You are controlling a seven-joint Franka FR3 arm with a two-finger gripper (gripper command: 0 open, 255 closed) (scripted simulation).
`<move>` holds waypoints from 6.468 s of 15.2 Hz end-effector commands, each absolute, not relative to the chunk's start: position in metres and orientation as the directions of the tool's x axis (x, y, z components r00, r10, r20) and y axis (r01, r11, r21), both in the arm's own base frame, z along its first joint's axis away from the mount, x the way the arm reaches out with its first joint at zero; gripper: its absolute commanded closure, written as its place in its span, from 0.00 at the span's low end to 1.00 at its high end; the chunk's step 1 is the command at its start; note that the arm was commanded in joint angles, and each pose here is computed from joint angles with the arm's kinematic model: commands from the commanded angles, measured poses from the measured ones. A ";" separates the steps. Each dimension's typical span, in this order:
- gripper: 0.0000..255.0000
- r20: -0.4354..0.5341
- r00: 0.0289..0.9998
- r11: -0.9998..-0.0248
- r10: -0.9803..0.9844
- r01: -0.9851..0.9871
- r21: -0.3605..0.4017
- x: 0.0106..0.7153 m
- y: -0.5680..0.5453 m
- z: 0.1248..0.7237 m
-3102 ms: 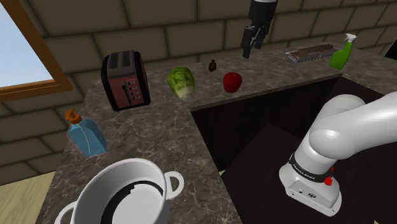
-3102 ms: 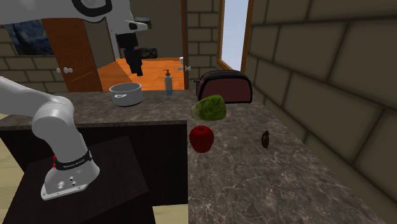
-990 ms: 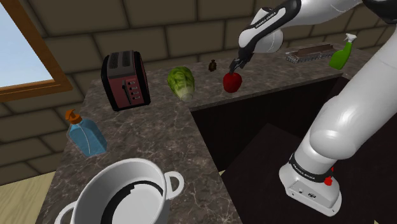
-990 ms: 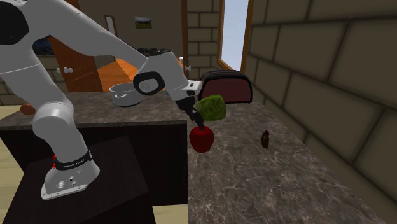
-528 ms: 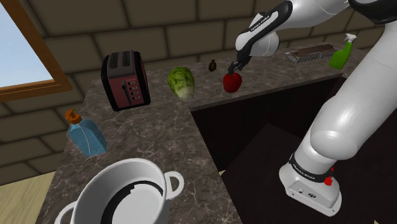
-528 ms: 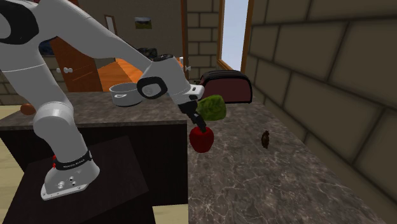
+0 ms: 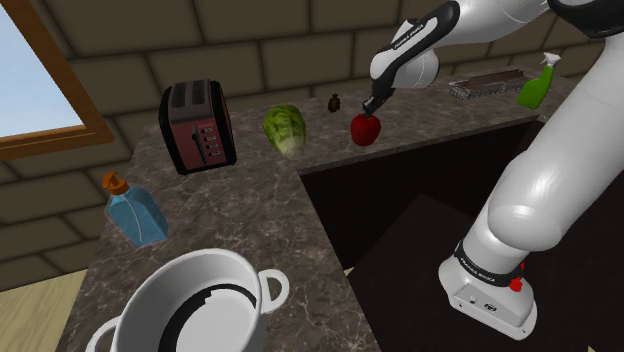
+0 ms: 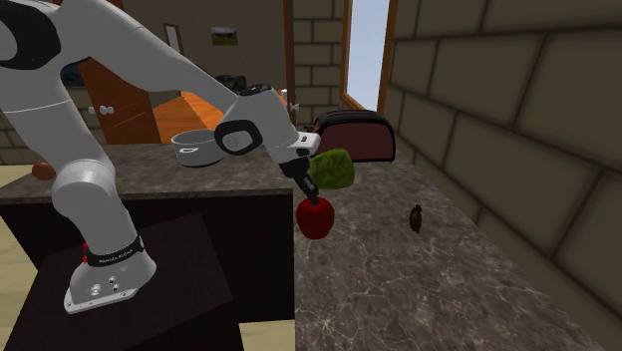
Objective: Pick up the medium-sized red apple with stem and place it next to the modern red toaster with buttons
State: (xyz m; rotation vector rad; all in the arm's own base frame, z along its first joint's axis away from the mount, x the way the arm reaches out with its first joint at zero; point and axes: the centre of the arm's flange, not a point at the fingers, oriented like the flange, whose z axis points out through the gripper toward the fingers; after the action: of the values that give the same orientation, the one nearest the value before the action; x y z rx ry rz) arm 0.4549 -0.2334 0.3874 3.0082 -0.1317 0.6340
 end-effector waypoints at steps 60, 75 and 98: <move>1.00 0.403 0.912 -0.994 -0.070 -0.096 0.045 0.454 -0.233 0.677; 1.00 0.403 0.912 -0.994 -0.070 -0.096 0.045 0.515 -0.116 0.698; 1.00 0.403 0.912 -0.994 -0.070 -0.096 0.045 0.657 0.162 0.699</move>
State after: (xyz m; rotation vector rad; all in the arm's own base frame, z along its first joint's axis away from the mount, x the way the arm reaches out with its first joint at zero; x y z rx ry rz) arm 0.6490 0.1465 0.7009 3.0093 -0.1296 0.6320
